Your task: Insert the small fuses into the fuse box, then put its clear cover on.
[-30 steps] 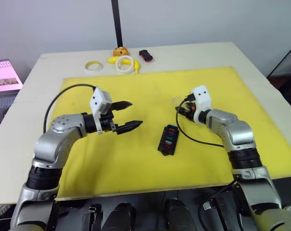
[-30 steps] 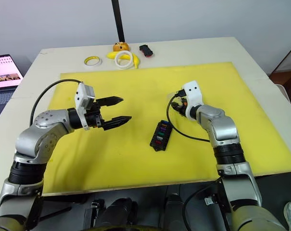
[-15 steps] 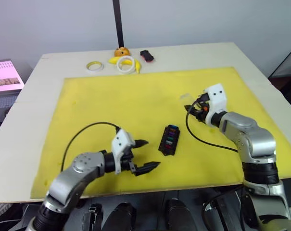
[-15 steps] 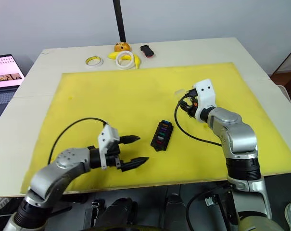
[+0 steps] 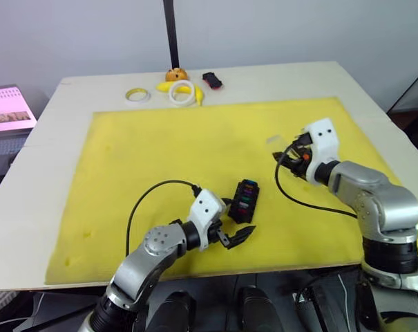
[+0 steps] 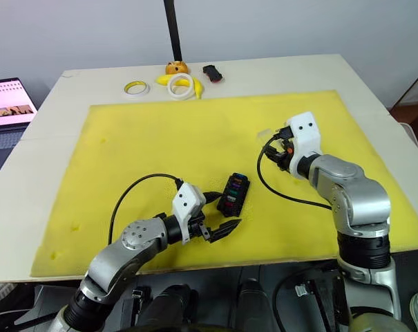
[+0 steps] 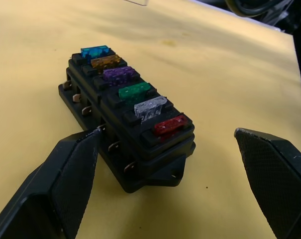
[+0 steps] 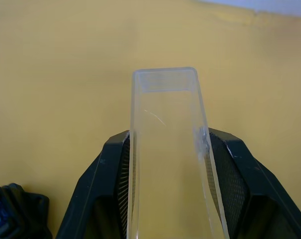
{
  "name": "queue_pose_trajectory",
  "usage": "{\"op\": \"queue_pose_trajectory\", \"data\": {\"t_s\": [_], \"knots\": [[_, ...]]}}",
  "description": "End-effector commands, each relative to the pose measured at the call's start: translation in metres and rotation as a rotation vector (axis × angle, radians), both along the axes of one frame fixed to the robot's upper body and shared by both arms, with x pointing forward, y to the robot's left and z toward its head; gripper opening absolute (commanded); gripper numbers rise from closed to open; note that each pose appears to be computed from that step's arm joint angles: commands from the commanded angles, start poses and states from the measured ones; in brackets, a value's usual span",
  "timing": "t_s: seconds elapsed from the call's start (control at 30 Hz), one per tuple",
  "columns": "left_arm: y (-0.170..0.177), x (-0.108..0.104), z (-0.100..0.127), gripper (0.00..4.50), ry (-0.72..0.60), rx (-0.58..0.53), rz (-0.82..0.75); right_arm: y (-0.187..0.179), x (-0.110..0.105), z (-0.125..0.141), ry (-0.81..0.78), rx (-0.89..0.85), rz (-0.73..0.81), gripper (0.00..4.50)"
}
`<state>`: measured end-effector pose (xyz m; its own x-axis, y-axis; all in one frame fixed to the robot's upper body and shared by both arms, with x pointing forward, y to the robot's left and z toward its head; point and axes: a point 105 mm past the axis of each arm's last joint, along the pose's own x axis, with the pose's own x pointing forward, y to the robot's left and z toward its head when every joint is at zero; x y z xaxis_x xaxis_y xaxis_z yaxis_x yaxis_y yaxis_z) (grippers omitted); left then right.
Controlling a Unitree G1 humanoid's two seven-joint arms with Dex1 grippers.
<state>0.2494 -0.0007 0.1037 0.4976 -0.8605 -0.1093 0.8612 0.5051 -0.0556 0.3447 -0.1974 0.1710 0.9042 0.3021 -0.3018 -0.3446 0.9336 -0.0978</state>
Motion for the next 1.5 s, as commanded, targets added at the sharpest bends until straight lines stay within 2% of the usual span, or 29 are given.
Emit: {"op": "queue_pose_trajectory", "data": {"t_s": [0.03,0.23,0.43,0.83,1.03,1.5], "knots": [[-0.008,-0.002,0.003,4.50,-0.021,-0.002,0.003,-0.004,-0.006,0.015,-0.053,-0.006,-0.008,1.70],[-0.016,-0.004,-0.005,4.50,-0.017,0.053,0.033,-0.005,-0.011,0.020,-0.058,0.019,-0.010,1.70],[-0.017,0.008,-0.015,4.50,-0.032,0.130,0.150,0.002,-0.016,0.021,-0.064,0.045,0.019,1.70],[-0.012,0.016,-0.008,4.50,-0.107,0.137,0.155,0.008,-0.023,0.024,-0.088,0.053,0.041,1.70],[-0.012,0.024,-0.022,4.50,-0.048,0.159,0.178,0.009,-0.022,0.028,-0.099,0.053,0.049,1.70],[0.007,0.050,-0.006,4.50,-0.115,0.174,0.155,0.013,-0.029,0.030,-0.110,0.044,0.090,1.70]]}}
